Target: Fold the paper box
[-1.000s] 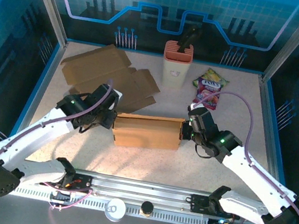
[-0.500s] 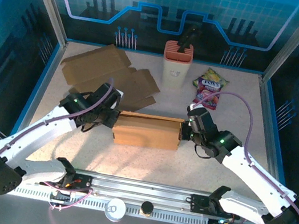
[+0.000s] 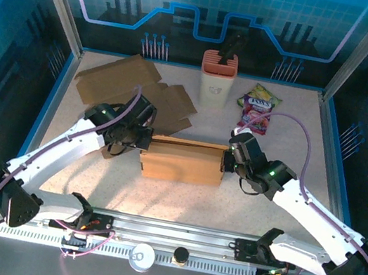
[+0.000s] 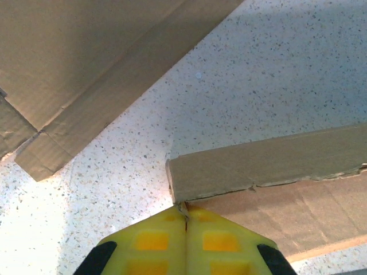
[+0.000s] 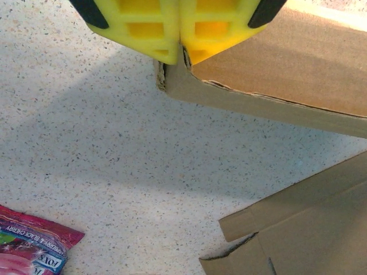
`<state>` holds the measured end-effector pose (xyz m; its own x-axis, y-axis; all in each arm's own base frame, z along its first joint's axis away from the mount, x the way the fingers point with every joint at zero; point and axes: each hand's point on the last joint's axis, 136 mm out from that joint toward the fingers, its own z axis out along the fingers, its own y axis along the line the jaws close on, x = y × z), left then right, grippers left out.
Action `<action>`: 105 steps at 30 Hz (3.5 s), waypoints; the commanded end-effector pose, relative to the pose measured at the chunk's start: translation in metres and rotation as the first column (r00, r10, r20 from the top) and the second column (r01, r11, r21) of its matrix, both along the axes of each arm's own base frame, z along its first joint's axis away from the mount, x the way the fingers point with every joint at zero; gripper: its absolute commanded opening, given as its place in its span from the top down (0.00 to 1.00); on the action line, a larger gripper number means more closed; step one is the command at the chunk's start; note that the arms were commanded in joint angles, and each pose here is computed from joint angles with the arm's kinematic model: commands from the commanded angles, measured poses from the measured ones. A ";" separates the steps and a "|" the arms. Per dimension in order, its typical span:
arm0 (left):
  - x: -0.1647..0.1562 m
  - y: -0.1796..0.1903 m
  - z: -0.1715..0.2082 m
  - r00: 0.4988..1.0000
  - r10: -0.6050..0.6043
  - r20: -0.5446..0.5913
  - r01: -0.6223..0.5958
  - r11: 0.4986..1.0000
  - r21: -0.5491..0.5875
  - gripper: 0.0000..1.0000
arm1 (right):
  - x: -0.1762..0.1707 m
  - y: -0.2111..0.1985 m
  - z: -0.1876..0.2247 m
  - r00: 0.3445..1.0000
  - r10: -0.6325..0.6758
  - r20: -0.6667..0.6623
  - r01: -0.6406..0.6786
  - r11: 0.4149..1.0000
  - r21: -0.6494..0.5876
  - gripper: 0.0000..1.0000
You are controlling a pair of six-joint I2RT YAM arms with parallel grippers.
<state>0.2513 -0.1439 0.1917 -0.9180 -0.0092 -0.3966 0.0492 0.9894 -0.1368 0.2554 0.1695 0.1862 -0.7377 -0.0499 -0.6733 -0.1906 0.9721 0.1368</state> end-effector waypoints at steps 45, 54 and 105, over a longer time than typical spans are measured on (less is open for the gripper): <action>-0.020 -0.027 0.027 0.949 -0.181 -0.260 0.080 0.931 -0.355 1.00 | -0.012 0.002 -0.019 0.997 0.078 -0.022 -0.079 0.996 -0.049 1.00; -0.017 -0.028 0.030 0.945 -0.189 -0.268 0.066 0.911 -0.408 1.00 | -0.014 0.002 -0.015 0.996 0.087 -0.009 -0.087 0.995 -0.040 1.00; -0.047 -0.039 0.019 0.957 -0.290 0.034 0.280 0.880 -0.382 1.00 | -0.013 0.013 -0.014 0.995 0.099 -0.012 -0.099 0.995 0.019 1.00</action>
